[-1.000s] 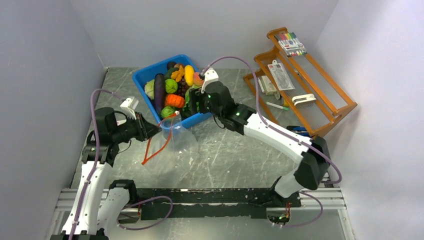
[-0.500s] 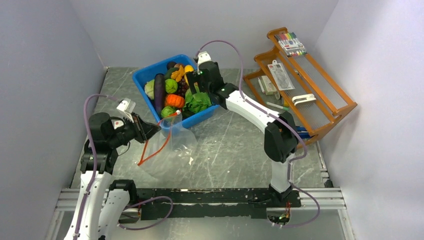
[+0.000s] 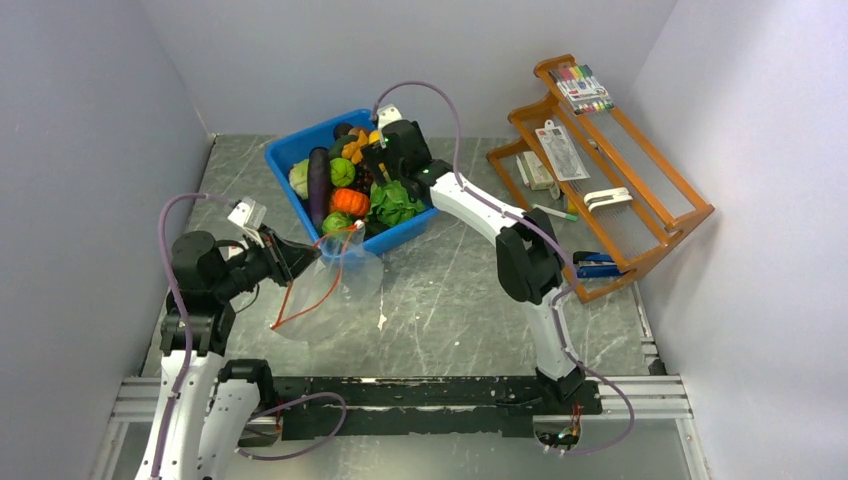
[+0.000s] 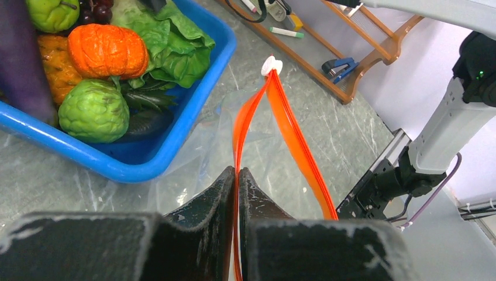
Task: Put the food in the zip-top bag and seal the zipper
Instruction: Pick up the fake fruit from the bin.
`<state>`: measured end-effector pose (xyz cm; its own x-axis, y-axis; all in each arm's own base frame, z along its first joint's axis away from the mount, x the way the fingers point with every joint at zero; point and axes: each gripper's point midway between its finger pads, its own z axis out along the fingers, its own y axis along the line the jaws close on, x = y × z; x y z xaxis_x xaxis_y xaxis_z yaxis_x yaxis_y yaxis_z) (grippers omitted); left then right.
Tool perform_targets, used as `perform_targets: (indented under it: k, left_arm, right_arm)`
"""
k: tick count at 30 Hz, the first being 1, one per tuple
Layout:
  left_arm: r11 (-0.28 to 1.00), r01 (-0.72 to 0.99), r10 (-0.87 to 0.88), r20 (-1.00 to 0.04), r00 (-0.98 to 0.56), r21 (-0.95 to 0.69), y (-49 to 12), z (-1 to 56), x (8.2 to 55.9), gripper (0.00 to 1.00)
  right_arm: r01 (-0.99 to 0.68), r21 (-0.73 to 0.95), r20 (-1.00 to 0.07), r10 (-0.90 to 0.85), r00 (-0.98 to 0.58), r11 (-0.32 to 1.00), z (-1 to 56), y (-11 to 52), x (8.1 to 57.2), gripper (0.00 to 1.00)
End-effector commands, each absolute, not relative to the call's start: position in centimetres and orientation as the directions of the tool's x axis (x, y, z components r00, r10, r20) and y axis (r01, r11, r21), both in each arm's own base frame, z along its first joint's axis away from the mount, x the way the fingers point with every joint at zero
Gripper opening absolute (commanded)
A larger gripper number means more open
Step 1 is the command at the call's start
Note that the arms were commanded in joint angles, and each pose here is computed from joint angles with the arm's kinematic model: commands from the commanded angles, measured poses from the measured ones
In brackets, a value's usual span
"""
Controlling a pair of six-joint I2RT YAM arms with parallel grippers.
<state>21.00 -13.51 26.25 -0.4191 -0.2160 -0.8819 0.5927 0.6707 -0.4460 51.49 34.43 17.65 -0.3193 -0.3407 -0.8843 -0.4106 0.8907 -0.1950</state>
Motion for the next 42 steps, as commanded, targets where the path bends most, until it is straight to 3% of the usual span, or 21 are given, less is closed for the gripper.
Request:
perform_targets:
  k: [1, 13, 28, 42]
  left_arm:
    - [0.661, 0.620, -0.205, -0.897, -0.391, -0.422, -13.7, 26.6, 20.7, 0.07]
    - [0.667, 0.619, -0.207, -0.902, -0.380, -0.414, -13.6, 26.7, 20.6, 0.07]
    - [0.665, 0.610, -0.206, -0.891, -0.404, -0.430, -13.6, 26.2, 21.0, 0.07]
    - [0.676, 0.586, -0.212, -0.879, -0.426, -0.447, -13.3, 25.7, 21.6, 0.07]
  right_arm:
    - [-0.414, -0.233, -0.872, -0.378, -0.311, 0.880, 17.4, 34.2, 52.6, 0.89]
    - [-0.434, -0.223, -0.879, -0.372, -0.297, 0.873, 17.9, 34.0, 51.8, 0.60]
    - [-0.400, -0.217, -0.899, -0.343, -0.274, 0.890, 22.2, 32.1, 50.0, 0.51]
    - [-0.498, 0.011, -0.930, -0.174, -0.324, 0.867, 27.6, 31.1, 40.0, 0.49]
